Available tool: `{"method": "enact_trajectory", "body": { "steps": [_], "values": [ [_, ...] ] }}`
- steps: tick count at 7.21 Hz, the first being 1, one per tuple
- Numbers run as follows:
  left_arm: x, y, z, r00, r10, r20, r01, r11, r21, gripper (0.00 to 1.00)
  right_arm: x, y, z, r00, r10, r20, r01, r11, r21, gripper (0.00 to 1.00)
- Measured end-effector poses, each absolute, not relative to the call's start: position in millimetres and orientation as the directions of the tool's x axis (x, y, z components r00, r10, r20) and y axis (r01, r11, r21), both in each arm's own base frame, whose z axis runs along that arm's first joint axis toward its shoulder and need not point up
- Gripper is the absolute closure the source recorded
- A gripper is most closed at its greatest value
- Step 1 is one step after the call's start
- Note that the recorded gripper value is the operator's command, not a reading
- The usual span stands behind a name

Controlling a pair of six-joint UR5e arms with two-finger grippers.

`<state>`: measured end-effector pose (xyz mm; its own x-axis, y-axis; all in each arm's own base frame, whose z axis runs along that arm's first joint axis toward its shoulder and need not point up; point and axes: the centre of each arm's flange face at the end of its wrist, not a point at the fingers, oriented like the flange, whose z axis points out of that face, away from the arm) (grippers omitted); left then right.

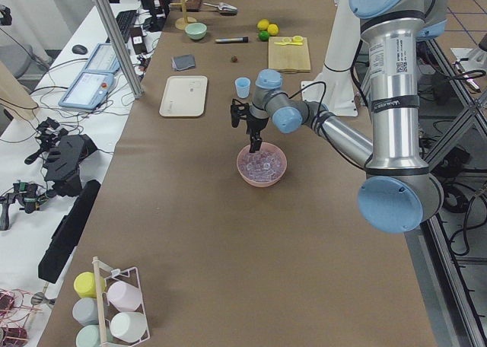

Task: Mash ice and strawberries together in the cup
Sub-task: 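Lower the left gripper into the ice bowl and grasp ice cubes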

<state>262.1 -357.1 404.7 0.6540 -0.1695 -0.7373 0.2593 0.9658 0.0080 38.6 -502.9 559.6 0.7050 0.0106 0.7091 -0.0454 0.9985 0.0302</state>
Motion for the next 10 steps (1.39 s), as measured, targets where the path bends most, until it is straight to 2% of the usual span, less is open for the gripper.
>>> {"method": "enact_trajectory", "body": {
  "steps": [3,4,5,10],
  "values": [
    [272,-331,438,0.665,-0.151,-0.732,0.227,0.974,0.006,0.03,37,-504,559,0.706,0.007,0.708,-0.042,0.999,0.032,0.0],
    [276,-324,446,0.672,-0.139,-0.728,0.216,0.976,0.013,0.14,37,-504,560,0.706,0.007,0.708,-0.041,0.999,0.031,0.0],
    [284,-319,450,0.678,-0.123,-0.725,0.203,0.979,0.023,0.3,37,-503,560,0.706,0.007,0.708,-0.041,0.999,0.031,0.0],
    [300,-310,459,0.7,-0.077,-0.71,0.163,0.985,0.054,0.35,37,-500,564,0.706,0.013,0.708,-0.041,0.999,0.023,0.0]
  ]
}}
